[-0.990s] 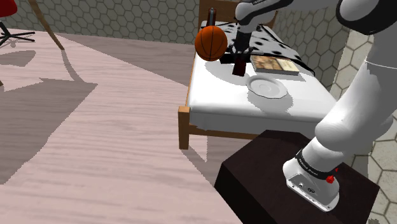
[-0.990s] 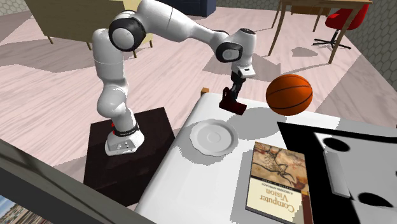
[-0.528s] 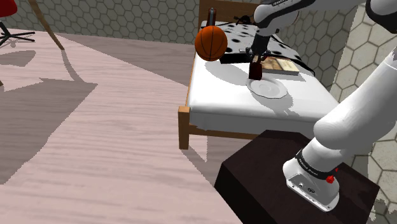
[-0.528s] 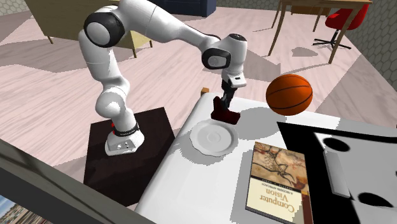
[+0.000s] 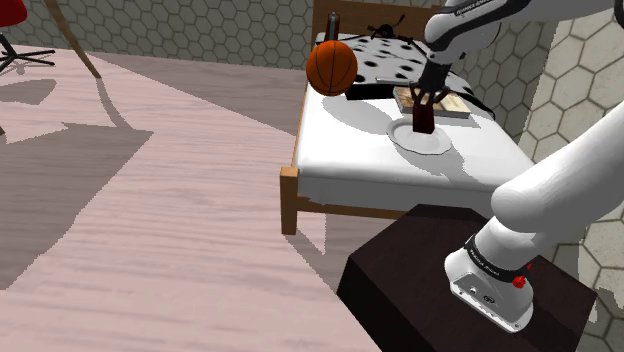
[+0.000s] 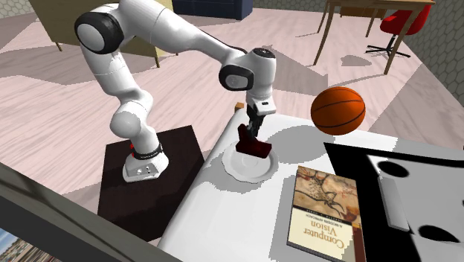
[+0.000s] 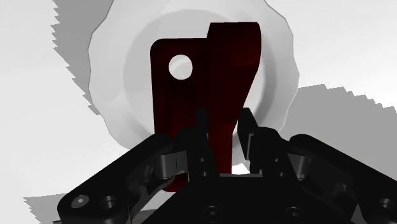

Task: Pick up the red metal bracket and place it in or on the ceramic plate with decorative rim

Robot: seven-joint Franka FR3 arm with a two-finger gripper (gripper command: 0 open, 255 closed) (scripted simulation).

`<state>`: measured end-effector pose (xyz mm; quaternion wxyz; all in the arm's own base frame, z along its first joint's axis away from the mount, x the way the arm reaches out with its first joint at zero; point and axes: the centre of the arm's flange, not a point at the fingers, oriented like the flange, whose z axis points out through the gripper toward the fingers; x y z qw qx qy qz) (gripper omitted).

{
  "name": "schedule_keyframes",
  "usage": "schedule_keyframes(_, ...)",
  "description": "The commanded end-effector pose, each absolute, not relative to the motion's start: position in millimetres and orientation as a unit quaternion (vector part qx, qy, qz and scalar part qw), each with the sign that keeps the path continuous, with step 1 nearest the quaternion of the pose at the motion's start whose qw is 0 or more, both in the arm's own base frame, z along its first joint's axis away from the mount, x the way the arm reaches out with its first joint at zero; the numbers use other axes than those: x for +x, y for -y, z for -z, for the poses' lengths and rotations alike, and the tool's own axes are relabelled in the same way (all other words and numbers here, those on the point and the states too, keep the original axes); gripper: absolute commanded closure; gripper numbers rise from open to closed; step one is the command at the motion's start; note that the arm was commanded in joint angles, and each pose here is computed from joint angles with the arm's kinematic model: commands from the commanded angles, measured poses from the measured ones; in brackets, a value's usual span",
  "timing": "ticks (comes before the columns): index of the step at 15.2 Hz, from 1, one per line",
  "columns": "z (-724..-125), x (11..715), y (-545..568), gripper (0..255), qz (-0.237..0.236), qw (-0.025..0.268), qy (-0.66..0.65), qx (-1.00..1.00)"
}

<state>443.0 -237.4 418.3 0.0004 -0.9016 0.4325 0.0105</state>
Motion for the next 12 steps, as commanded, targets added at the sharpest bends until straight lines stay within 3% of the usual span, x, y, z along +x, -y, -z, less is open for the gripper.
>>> schedule_keyframes(1, -409, 441, 239, 255, -0.010, 0.000, -0.432, -0.902)
schedule_keyframes(12, -355, 441, 239, 255, -0.010, 0.000, -0.432, -0.902)
